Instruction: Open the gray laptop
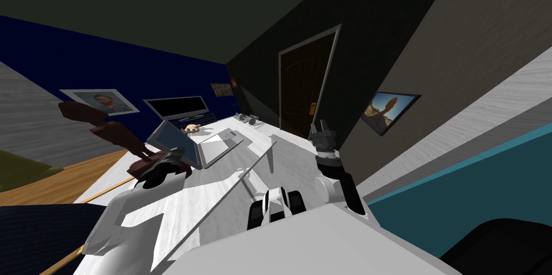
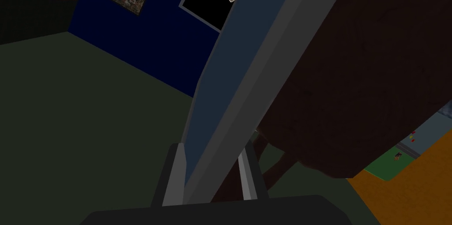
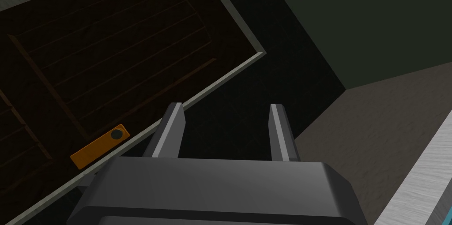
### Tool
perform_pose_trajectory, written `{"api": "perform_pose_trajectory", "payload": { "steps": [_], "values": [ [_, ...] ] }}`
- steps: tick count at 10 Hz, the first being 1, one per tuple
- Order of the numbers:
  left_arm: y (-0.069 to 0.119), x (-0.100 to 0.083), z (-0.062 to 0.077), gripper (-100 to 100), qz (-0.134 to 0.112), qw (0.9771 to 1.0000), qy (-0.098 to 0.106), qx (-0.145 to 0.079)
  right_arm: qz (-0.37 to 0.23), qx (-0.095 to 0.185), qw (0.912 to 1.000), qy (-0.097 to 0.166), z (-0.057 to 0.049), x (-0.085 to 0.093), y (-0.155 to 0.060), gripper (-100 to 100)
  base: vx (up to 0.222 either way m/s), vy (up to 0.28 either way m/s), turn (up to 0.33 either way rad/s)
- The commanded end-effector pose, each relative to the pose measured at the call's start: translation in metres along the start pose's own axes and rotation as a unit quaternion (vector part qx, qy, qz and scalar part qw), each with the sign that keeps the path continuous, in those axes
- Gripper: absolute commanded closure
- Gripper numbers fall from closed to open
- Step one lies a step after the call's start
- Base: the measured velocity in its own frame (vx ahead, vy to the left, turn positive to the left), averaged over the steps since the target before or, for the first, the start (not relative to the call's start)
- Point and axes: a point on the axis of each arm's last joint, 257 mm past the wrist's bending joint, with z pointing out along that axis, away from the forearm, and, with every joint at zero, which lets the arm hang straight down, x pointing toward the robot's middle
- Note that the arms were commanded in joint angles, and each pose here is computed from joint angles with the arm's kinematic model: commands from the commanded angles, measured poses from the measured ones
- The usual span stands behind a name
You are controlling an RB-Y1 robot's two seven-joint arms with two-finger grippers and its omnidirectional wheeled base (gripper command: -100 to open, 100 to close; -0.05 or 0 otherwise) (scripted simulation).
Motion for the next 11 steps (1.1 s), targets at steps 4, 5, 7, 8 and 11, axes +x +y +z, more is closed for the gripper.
{"api": "perform_pose_trajectory", "payload": {
  "steps": [4, 5, 7, 8, 11],
  "values": [
    [0.0028, -0.0007, -0.0032, 100, 0.003, 1.0, -0.001, 0.002, 0.0, 0.0, 1.0, 0.0, 0.0, 0.0, 0.0, 0, 0.0, -0.01, -0.003],
    [0.0028, -0.0007, -0.0032, 100, -0.011, 0.9999, -0.001, 0.002, 0.0, 0.0, 1.0, 0.0, 0.0, 0.0, 0.0, 0, 0.0, 0.0, 0.0],
    [0.0053, 0.0002, -0.0054, 100, 0.004, 1.0, -0.001, 0.003, 0.0, 0.0, 1.0, 0.0, 0.0, 0.0, 0.0, 0, 0.001, -0.012, -0.006],
    [0.0053, 0.0002, -0.0054, 100, -0.01, 0.9999, -0.001, 0.003, 0.0, 0.0, 1.0, 0.0, 0.0, 0.0, 0.0, 0, -0.001, -0.005, 0.002],
    [0.008, 0.0016, -0.0078, 100, -0.01, 0.9999, 0.0, 0.004, 0.0, 0.0, 1.0, 0.0, 0.0, 0.0, 0.0, 0, 0.0, -0.008, -0.003]
  ]
}}
